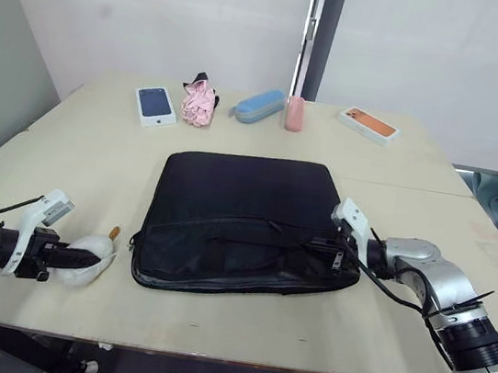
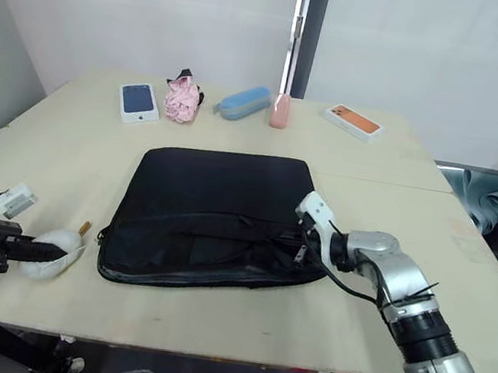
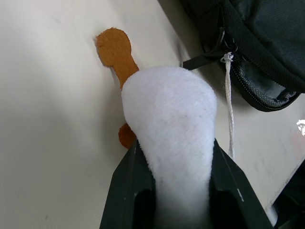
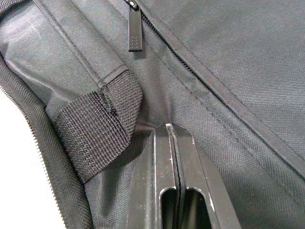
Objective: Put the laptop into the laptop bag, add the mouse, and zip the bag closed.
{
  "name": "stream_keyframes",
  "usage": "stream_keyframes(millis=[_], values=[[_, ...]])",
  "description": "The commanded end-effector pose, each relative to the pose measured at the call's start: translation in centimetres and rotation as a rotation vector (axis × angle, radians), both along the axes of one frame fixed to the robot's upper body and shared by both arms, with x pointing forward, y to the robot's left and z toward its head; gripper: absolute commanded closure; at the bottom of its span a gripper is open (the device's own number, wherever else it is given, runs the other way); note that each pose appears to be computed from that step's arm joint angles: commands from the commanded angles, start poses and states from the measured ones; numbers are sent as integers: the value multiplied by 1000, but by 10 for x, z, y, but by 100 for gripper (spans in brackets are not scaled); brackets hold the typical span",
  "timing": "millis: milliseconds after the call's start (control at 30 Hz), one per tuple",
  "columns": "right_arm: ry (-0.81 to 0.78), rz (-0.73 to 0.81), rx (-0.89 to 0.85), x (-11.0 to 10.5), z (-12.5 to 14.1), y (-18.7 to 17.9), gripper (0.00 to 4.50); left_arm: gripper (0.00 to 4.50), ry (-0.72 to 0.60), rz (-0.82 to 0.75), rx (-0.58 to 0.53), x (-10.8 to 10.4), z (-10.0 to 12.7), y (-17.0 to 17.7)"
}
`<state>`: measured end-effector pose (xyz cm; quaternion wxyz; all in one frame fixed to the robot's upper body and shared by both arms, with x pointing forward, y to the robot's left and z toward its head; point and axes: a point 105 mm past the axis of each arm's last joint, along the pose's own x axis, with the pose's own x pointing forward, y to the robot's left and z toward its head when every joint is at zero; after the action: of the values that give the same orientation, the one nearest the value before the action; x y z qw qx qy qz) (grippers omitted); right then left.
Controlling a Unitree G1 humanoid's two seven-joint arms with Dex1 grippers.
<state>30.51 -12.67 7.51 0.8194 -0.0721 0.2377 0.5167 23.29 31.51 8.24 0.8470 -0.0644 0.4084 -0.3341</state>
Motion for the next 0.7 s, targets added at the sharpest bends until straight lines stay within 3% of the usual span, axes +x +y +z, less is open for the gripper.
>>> stream_keyframes(millis=[33,233,467,700], values=[[247,-136,-229,-22,-76,-37,450,361,-26,4,-32,5,5,-10],[230,-97,-188,-24,-68,-25,450,361,-76,74,-108,29,6,-28],[52,-11,194,-10,21,13,450,361,-122,108,-121,47,18,-25],[0,59,188,-6,30,33,450,361,-167,120,-128,67,26,-28]])
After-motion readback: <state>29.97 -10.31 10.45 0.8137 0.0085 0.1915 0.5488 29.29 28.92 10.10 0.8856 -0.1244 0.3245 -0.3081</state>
